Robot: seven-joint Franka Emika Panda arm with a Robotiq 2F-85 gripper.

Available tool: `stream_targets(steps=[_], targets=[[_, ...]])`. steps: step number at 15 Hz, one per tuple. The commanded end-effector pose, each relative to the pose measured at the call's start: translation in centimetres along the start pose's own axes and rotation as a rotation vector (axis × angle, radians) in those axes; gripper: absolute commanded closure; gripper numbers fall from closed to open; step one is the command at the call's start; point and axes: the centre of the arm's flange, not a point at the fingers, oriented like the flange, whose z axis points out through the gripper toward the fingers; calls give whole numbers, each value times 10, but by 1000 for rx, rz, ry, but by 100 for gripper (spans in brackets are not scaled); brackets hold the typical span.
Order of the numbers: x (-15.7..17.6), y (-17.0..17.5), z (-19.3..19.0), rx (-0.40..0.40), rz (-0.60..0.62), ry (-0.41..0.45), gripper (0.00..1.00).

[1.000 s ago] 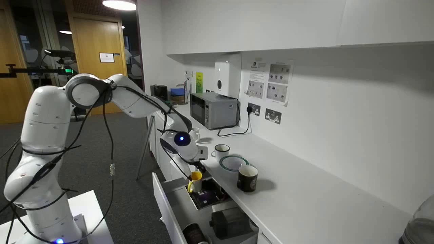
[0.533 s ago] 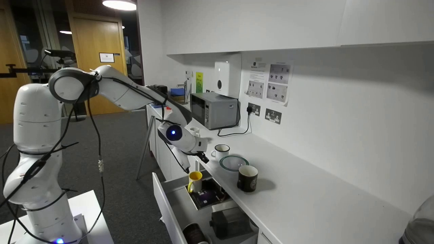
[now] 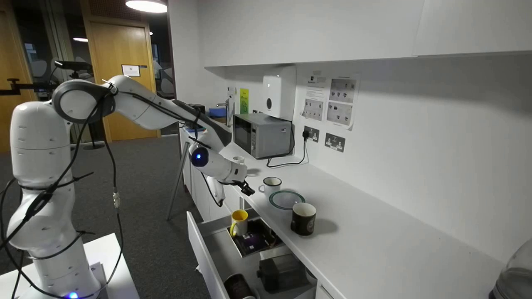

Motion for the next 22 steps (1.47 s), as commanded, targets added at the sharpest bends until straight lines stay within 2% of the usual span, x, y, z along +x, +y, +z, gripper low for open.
stream_targets(steps=[1, 10, 16, 19, 20, 22], targets=[[-16, -13, -1, -45, -42, 28, 0], [-5, -35, 3, -54, -21, 35, 0], [-27, -43, -11, -100, -31, -2, 0], [-27, -49, -17, -126, -53, -10, 0], [-23, -40, 2, -105, -27, -22, 0], [-25, -44, 1, -105, -30, -24, 0]])
